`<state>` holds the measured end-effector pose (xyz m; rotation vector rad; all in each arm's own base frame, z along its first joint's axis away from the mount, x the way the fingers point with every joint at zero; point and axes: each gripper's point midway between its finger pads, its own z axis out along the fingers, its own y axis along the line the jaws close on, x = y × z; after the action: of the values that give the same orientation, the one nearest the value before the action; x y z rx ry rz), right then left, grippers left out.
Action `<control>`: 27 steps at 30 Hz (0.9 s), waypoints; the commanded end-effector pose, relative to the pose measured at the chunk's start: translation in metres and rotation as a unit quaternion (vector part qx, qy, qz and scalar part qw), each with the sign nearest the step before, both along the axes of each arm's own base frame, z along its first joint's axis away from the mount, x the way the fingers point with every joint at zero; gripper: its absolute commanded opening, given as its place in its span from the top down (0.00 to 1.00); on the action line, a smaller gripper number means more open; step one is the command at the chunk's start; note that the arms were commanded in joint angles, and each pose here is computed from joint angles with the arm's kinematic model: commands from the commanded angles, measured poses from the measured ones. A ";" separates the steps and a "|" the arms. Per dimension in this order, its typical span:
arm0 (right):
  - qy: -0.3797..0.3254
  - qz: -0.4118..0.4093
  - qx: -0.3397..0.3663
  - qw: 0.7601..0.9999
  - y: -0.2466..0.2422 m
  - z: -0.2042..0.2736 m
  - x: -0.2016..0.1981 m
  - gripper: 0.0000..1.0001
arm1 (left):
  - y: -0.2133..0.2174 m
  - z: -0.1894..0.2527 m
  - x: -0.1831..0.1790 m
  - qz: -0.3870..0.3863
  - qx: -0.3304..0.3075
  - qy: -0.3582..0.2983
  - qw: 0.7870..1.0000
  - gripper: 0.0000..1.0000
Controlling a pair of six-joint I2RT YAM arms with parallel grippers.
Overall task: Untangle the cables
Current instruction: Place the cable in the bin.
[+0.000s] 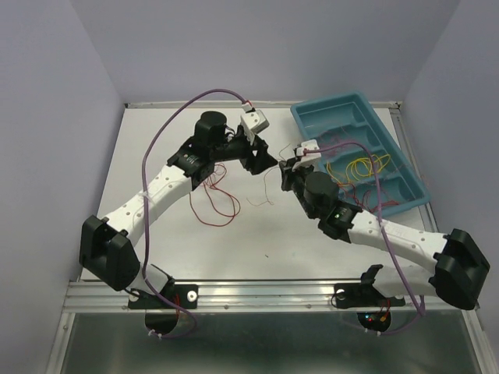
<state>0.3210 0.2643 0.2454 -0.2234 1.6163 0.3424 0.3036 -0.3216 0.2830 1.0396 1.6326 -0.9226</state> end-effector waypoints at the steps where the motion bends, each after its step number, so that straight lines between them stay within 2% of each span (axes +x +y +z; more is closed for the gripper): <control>1: 0.000 -0.079 0.045 0.996 -0.038 0.028 0.007 1.00 | 0.015 0.040 0.017 0.049 -0.048 -0.060 0.996 0.24; 3: 0.007 -0.113 0.040 0.993 -0.058 0.032 0.016 0.99 | 0.021 0.040 0.021 0.056 -0.054 -0.061 0.995 0.22; 10: 0.011 -0.216 0.099 0.971 -0.138 0.066 0.047 1.00 | 0.029 0.040 0.023 0.057 -0.063 -0.052 0.995 0.22; 20: -0.024 -0.275 0.134 0.952 -0.200 0.132 0.071 0.99 | 0.028 0.038 0.017 0.044 -0.068 -0.047 0.996 0.22; 27: -0.020 -0.297 0.165 0.940 -0.258 0.139 0.091 0.99 | 0.027 0.036 0.016 0.039 -0.067 -0.044 0.996 0.22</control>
<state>0.4070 0.0265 0.3676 0.4746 1.5060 0.0634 0.3277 -0.2942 0.2970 0.8936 1.5939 -0.8932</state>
